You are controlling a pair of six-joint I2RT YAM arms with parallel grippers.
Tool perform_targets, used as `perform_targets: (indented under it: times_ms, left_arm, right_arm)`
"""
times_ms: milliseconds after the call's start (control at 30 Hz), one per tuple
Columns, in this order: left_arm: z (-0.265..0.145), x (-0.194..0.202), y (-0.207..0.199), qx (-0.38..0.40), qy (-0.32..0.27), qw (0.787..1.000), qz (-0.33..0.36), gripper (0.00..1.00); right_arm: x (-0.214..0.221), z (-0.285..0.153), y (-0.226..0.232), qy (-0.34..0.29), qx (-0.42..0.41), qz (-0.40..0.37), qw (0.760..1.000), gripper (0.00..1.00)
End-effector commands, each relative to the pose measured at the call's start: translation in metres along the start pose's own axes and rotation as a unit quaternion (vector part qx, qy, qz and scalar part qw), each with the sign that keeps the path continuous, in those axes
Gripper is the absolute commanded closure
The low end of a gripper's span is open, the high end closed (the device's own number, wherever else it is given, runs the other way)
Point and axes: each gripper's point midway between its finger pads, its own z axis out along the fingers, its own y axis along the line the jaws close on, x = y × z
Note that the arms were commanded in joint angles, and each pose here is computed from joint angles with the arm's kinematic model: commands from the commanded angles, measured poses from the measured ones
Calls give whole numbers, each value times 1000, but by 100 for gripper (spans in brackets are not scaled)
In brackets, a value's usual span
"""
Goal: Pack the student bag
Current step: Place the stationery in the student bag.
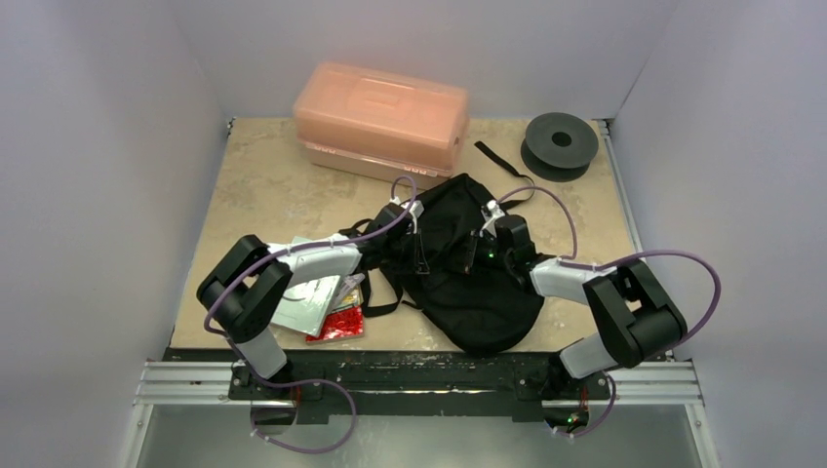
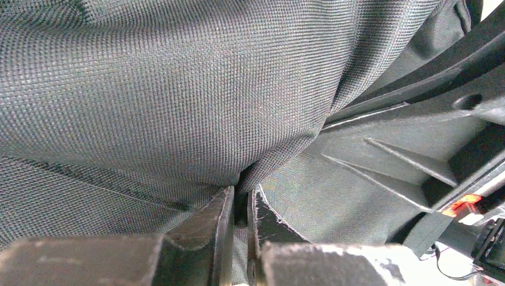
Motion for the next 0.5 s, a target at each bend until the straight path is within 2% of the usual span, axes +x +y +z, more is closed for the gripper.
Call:
perform_targets:
  times_ms: [0,200,333,467]
  left_arm:
    - [-8,-4,0,7,-23,999,24,99]
    - [-20,-18,-14,54,-82,994,53,100]
    - [-24,-18,-23,82,-88,991,56,100]
    - [-28,-15,-25,92,-89,991,49,78]
  right_arm:
    - [-14,-8,13,-9,-11,-14,1000,79]
    - [-28,-19,26,-24,-17,-51,998,69]
    - [-45,-33,33,-50,2,-76,996,61]
    - [-74,-51,42,-92,32,-100,990,53]
